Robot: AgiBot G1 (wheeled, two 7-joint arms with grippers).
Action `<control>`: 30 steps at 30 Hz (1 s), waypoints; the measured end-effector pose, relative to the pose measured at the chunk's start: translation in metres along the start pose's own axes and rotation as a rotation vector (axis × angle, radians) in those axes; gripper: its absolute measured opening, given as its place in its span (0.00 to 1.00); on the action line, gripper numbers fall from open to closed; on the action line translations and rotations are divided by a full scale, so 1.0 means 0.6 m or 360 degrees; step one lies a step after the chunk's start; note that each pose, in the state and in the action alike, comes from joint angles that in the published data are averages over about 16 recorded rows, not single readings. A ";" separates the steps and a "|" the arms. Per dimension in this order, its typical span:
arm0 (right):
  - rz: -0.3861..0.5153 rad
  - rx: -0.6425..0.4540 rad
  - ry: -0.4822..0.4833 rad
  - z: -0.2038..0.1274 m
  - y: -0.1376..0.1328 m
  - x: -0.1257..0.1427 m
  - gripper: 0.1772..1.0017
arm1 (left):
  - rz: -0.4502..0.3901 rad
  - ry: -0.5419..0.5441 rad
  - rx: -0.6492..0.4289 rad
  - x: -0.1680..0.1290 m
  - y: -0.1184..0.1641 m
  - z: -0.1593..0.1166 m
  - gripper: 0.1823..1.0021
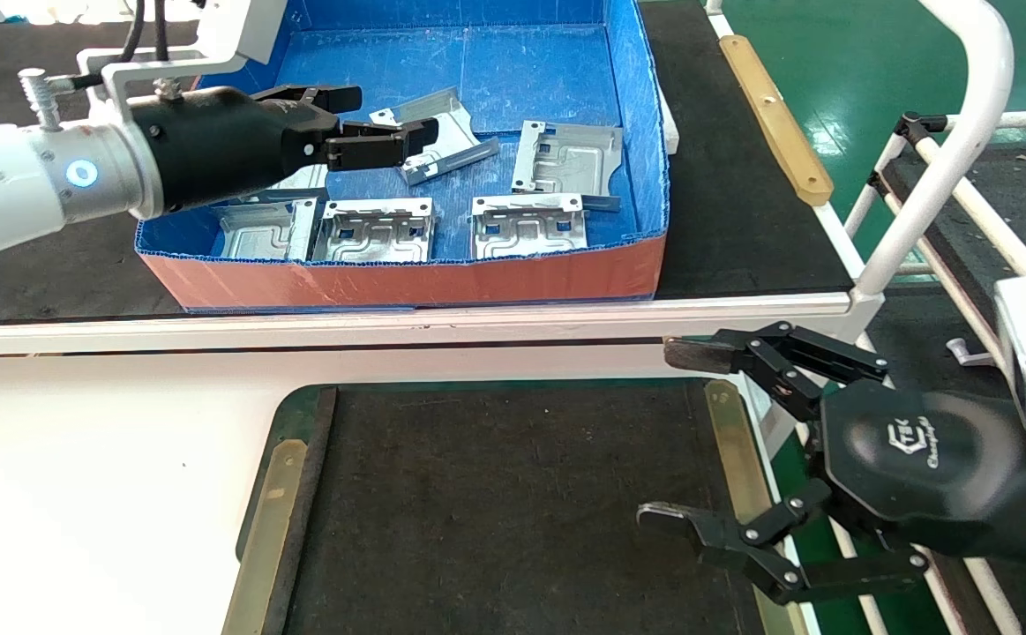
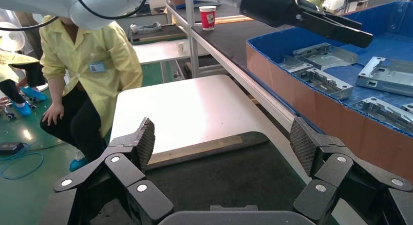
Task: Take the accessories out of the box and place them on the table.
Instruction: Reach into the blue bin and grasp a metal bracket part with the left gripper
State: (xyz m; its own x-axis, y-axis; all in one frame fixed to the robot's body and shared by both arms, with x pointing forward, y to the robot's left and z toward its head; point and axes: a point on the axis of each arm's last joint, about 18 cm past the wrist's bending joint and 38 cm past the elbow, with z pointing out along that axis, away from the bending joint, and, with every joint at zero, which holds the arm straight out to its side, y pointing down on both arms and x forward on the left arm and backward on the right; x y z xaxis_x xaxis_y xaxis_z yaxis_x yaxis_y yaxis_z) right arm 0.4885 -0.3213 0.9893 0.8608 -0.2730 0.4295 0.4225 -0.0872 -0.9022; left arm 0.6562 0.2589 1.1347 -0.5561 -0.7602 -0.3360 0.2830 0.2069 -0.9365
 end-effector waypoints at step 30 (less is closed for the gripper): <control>0.0000 0.0000 0.0000 0.000 0.000 0.000 1.00 | -0.0189 -0.0320 -0.0279 -0.046 -0.019 0.087 1.00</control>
State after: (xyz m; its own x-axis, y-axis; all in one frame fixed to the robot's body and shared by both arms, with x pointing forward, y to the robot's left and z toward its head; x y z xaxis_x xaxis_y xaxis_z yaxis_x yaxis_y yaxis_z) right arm 0.4885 -0.3213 0.9893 0.8608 -0.2730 0.4295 0.4225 -0.0872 -0.9022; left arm 0.7092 0.2453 1.1597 -0.4061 -0.8887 -0.2128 0.0763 0.1991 -0.9770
